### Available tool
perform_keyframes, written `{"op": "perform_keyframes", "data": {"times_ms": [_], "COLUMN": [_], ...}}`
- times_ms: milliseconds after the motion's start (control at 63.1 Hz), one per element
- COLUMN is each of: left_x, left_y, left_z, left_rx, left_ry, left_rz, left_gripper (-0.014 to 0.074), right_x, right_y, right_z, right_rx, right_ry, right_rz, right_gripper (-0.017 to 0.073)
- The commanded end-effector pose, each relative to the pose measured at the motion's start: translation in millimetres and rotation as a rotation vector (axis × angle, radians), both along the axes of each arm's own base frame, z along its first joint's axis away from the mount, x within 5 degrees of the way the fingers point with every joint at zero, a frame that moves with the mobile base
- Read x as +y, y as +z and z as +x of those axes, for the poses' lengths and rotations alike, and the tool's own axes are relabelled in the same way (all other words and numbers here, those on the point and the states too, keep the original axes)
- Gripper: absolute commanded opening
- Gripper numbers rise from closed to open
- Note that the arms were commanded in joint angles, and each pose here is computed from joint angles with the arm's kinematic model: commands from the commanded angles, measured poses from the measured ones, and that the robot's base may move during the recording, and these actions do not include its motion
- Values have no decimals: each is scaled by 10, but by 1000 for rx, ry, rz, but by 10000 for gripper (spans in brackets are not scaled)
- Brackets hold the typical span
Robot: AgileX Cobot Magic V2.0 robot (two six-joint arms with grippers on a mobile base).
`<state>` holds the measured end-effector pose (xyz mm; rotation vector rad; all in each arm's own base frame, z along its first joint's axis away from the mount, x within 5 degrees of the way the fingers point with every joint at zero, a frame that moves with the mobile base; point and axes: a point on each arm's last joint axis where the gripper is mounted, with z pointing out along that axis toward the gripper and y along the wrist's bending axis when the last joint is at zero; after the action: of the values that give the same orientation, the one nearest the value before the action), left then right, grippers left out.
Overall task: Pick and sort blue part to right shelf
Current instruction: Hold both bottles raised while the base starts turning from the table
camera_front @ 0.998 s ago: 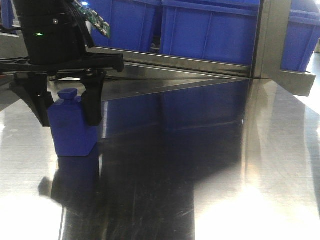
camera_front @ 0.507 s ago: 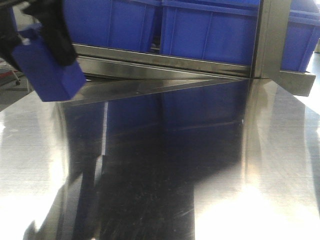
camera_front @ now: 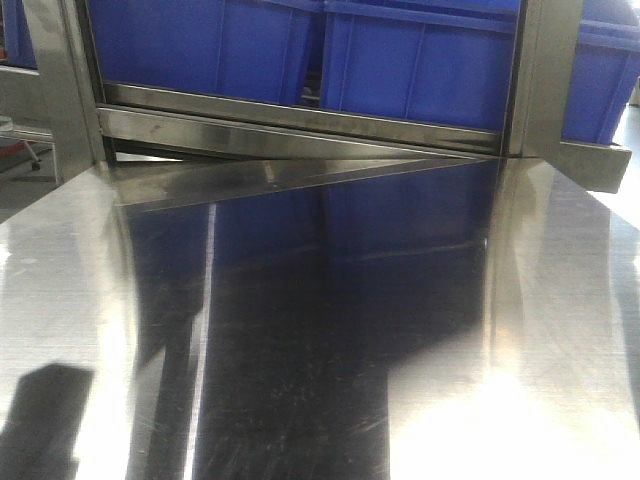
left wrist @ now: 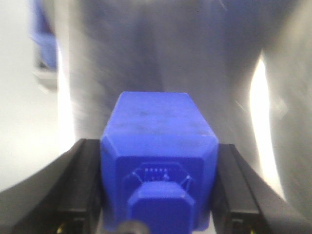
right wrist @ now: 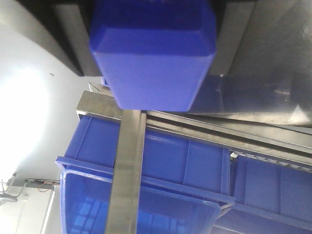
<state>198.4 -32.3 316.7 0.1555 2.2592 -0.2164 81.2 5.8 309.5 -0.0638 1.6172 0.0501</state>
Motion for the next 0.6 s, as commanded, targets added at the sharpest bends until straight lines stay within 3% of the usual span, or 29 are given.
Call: {"op": "perform_keyframes", "data": {"times_ms": [0,190,586], "left_x": [114,259,253], "left_y": [218,248,341], "left_z": [-82,-353,-1047], "left_rx": [-207,-361,-592], "left_ry": [80,170,166], "left_rz": [-31,-31,-49], "left_gripper": [407,407,407], "right_x": [-7,-7,-7], "right_y": [182,182,182], "right_z": [-9,-9,-9], "right_rx": [-118,-118,-118], "right_ry": [-8,-8,-8], "right_rz": [-13,-13,-13], "right_gripper": [444,444,444]}}
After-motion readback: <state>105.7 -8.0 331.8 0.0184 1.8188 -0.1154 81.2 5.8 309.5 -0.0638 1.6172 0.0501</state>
